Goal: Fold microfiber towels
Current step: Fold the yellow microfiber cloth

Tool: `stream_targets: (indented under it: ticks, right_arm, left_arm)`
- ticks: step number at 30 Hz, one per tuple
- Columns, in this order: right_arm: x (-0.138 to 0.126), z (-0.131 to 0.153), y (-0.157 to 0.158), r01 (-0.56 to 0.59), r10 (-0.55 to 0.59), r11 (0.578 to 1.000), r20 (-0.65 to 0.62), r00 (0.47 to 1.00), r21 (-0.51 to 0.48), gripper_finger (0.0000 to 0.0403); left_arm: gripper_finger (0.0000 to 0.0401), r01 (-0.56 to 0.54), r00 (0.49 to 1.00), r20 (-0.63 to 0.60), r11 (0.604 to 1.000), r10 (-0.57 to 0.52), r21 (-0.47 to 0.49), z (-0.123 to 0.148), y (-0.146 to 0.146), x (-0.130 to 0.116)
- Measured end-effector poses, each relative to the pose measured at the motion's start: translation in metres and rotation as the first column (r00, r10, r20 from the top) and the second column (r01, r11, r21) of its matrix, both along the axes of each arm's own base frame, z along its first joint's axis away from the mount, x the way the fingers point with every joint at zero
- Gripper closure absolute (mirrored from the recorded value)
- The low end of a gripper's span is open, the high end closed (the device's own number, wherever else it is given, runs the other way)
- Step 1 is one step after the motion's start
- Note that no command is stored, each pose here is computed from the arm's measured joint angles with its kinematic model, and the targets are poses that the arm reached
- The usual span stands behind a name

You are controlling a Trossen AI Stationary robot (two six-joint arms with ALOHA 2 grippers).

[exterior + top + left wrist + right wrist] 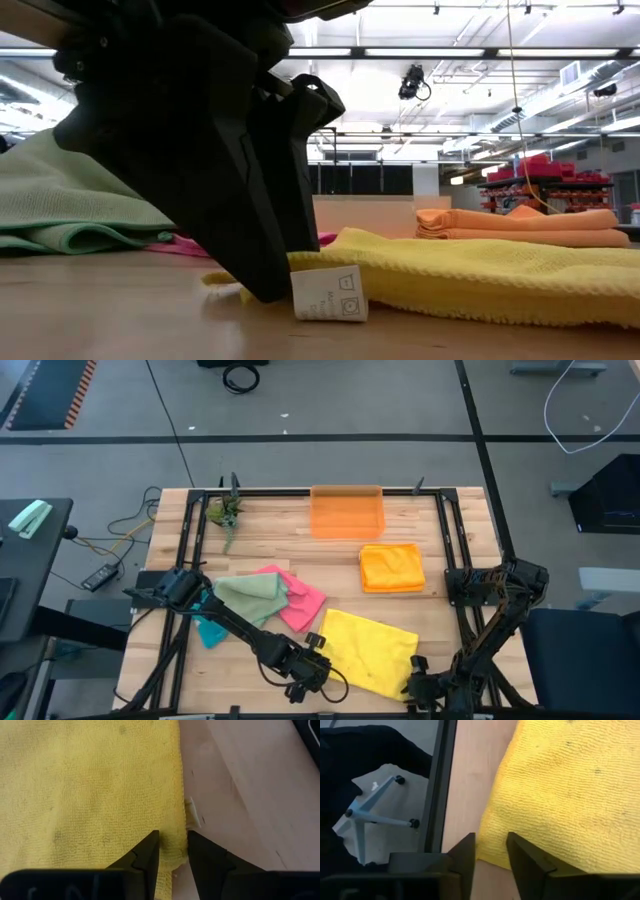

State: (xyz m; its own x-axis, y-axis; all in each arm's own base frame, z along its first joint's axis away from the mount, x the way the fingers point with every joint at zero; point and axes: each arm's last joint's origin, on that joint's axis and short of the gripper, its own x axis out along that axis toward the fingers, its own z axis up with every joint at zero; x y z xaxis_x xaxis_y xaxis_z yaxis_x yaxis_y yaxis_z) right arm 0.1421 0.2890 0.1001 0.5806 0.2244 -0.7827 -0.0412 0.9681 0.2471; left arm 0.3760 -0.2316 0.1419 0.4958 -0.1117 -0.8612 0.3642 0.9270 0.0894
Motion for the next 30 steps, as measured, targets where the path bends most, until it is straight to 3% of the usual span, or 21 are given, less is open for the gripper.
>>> stream_targets:
  ticks: [7, 12, 17, 24, 30]
  right_arm:
    - [-0.001, -0.001, -0.001, -0.033, 0.033, 0.999, -0.004, 0.999, -0.031, 0.036]
    - [-0.002, 0.002, -0.003, -0.032, 0.032, 0.999, -0.004, 0.999, -0.036, 0.0363]
    - [-0.003, 0.024, -0.005, -0.037, 0.037, 0.999, 0.031, 0.999, 0.008, 0.0363]
    - [-0.004, 0.054, -0.014, -0.018, 0.015, 0.999, 0.078, 0.997, 0.045, 0.0363]
    - [-0.007, 0.061, -0.021, 0.027, -0.029, 0.998, 0.03, 0.999, 0.063, 0.0363]
  left_arm:
    - [0.0297, 0.0, 1.0, 0.0, 1.0, 0.0, 0.0, 0.0, 0.0, 0.0]
    - [0.0321, 0.001, 1.0, 0.003, 1.0, -0.001, -0.001, 0.0, 0.0, 0.0]
    - [0.0387, -0.001, 0.999, 0.042, 1.0, 0.002, -0.026, 0.009, 0.0, 0.003]
    - [0.0393, -0.008, 0.993, 0.115, 0.998, 0.015, -0.064, 0.028, 0.006, 0.008]
    - [0.0394, -0.032, 0.993, 0.115, 0.998, 0.038, -0.06, 0.037, 0.015, 0.009]
